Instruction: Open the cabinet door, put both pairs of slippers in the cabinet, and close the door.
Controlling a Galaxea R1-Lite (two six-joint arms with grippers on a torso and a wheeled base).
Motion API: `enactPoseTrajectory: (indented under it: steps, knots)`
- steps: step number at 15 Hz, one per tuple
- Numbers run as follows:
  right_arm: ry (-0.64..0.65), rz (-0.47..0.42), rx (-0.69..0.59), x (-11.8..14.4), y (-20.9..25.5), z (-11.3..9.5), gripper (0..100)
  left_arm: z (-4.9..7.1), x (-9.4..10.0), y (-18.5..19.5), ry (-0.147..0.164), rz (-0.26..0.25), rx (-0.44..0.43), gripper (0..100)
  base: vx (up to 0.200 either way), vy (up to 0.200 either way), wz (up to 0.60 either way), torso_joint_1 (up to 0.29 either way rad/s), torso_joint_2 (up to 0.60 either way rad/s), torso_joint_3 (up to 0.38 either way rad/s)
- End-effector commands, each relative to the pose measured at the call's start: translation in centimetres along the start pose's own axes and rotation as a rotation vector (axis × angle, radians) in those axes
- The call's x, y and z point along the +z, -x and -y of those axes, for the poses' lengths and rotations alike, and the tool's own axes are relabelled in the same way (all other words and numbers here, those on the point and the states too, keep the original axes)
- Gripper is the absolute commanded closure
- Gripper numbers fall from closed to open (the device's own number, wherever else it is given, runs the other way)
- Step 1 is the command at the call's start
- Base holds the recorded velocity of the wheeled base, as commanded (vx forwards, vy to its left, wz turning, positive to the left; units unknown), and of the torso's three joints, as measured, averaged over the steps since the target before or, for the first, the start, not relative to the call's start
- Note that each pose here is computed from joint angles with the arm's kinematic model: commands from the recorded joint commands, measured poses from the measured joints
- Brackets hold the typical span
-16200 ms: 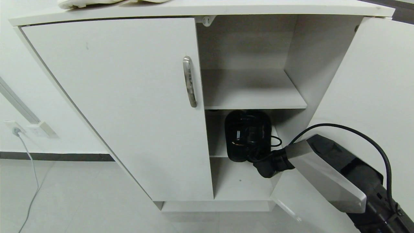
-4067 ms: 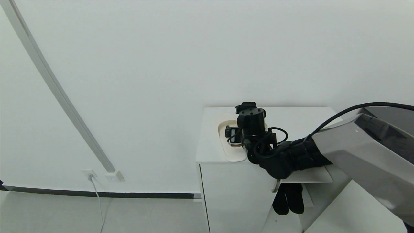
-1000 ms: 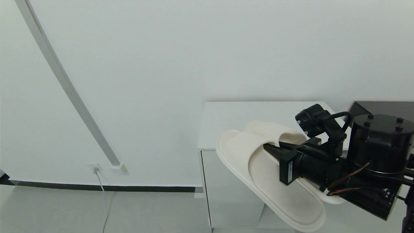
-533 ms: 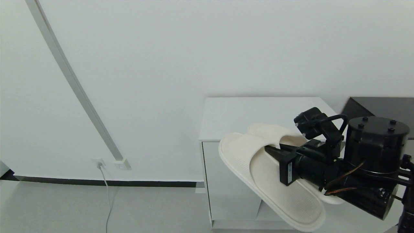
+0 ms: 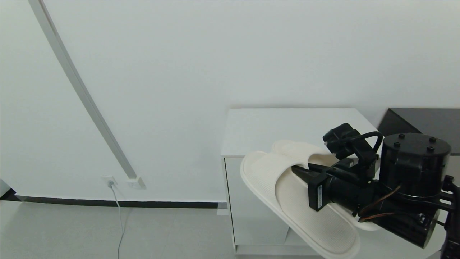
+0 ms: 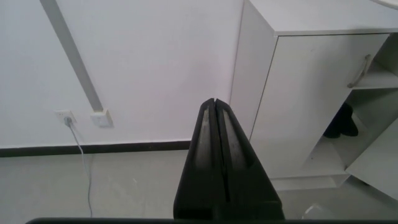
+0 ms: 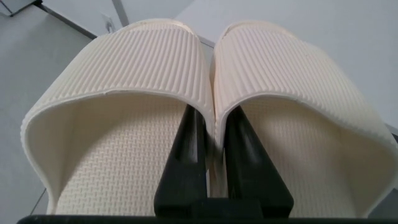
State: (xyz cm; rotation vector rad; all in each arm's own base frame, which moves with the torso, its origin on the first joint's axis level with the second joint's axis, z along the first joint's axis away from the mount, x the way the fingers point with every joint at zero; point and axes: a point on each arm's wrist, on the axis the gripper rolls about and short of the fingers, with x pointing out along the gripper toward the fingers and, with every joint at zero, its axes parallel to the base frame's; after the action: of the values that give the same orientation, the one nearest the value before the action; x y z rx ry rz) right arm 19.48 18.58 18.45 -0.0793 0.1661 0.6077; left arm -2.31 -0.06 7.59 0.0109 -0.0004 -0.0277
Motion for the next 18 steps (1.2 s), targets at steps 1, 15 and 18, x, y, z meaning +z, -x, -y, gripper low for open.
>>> enactPoseTrajectory:
  steps: [1, 15, 18]
  knots:
    - [0.001, -0.005, 0.002, -0.13, -0.11, -0.08, 100, 0.0, 0.0, -0.01, 0.0, -0.002, 0.0, 100, 0.0, -0.2, 0.0, -0.002, 0.01, 0.007]
    - [0.001, -0.011, 0.002, -0.34, 0.16, -0.03, 100, 0.0, 0.0, -0.01, -0.001, -0.002, 0.0, 100, 0.0, -0.2, 0.0, 0.002, 0.0, 0.004]
    - [0.006, -0.023, 0.002, -0.68, 0.24, -0.02, 100, 0.0, 0.0, -0.01, -0.001, -0.002, 0.0, 100, 0.0, -0.2, 0.0, 0.004, 0.0, 0.001]
